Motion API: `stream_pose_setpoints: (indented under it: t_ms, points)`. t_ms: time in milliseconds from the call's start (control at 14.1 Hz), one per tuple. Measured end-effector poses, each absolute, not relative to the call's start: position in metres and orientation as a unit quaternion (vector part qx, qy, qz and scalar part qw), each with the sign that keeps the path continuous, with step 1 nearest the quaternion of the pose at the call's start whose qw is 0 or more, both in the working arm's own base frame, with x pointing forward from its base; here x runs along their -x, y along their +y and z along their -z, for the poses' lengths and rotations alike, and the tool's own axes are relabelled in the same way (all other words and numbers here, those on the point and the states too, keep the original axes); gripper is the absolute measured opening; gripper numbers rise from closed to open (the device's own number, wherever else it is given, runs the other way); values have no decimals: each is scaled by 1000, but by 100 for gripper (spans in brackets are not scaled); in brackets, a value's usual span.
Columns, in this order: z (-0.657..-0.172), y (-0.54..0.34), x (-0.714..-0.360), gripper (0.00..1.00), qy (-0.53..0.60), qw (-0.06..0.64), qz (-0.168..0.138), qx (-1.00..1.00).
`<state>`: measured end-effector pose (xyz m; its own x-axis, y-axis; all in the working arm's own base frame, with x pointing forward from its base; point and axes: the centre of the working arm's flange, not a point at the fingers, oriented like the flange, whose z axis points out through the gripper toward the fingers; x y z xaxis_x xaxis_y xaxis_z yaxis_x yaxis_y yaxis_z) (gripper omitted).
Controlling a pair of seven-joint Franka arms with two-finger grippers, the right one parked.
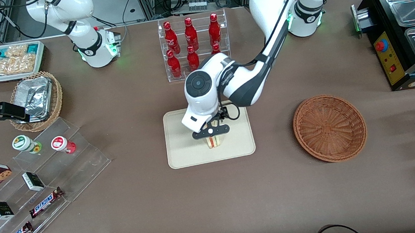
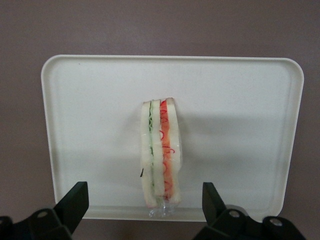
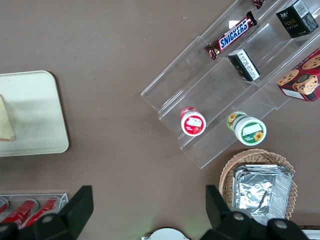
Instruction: Place sandwich from basket to tray
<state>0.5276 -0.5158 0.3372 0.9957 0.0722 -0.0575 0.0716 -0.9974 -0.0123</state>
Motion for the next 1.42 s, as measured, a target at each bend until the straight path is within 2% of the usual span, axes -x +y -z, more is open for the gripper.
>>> stream_pose_setpoints:
  t_ms: [426,851,1206,1418]
  points:
    - [-415,-426,-562,100,-44,17,-52,998]
    - [-446,-296,-596,100,-4,15,-68,998]
    - [-481,-200,-585,100,41,10,-69,997]
    - [-508,-157,-571,100,51,12,-84,995]
